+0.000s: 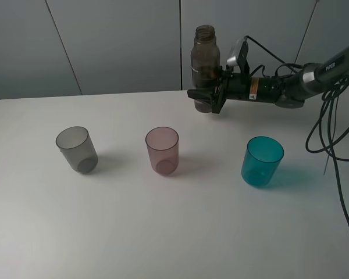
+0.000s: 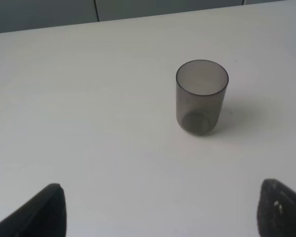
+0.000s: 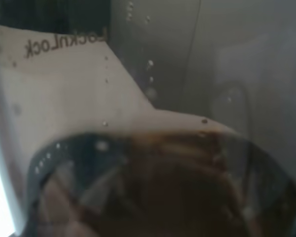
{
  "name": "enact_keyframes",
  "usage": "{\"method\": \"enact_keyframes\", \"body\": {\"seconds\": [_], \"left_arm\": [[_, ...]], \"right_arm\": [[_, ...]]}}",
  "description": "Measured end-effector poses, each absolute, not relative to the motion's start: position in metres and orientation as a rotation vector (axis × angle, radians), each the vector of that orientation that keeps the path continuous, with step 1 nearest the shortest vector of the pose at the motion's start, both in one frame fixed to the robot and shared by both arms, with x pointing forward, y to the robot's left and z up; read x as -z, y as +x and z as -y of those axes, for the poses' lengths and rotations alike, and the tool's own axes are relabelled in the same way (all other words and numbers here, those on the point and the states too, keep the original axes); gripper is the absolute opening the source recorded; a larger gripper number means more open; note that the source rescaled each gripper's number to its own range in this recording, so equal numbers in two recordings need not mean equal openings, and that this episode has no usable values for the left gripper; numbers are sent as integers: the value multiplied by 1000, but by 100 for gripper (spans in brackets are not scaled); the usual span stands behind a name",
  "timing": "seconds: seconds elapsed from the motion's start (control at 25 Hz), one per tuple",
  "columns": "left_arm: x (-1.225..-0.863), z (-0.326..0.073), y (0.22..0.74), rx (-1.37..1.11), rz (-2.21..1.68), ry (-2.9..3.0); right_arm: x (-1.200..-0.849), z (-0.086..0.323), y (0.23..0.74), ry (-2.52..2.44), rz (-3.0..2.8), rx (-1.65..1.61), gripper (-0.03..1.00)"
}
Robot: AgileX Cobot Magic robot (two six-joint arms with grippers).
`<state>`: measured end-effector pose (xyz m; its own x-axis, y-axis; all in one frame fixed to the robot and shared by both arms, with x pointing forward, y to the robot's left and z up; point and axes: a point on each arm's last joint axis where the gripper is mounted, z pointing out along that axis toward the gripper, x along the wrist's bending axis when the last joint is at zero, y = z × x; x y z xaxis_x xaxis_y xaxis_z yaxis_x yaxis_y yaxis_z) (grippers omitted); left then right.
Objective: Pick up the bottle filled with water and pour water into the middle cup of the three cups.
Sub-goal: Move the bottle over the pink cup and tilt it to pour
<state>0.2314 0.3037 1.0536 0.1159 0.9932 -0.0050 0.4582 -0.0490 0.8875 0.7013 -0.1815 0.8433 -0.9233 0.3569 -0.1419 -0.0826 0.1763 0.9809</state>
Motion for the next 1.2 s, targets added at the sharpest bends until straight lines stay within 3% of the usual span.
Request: {"method": "enact_keyframes", "body": {"seconds": [0.4, 1.2], "left_arm": [[-1054, -304, 231, -874, -1447, 1621], [-1054, -304, 231, -872, -1449, 1619]], "right_arm": [[-868, 180, 719, 120, -2013, -1756, 6], [-868, 137, 706, -326, -2004, -1626, 6]]}}
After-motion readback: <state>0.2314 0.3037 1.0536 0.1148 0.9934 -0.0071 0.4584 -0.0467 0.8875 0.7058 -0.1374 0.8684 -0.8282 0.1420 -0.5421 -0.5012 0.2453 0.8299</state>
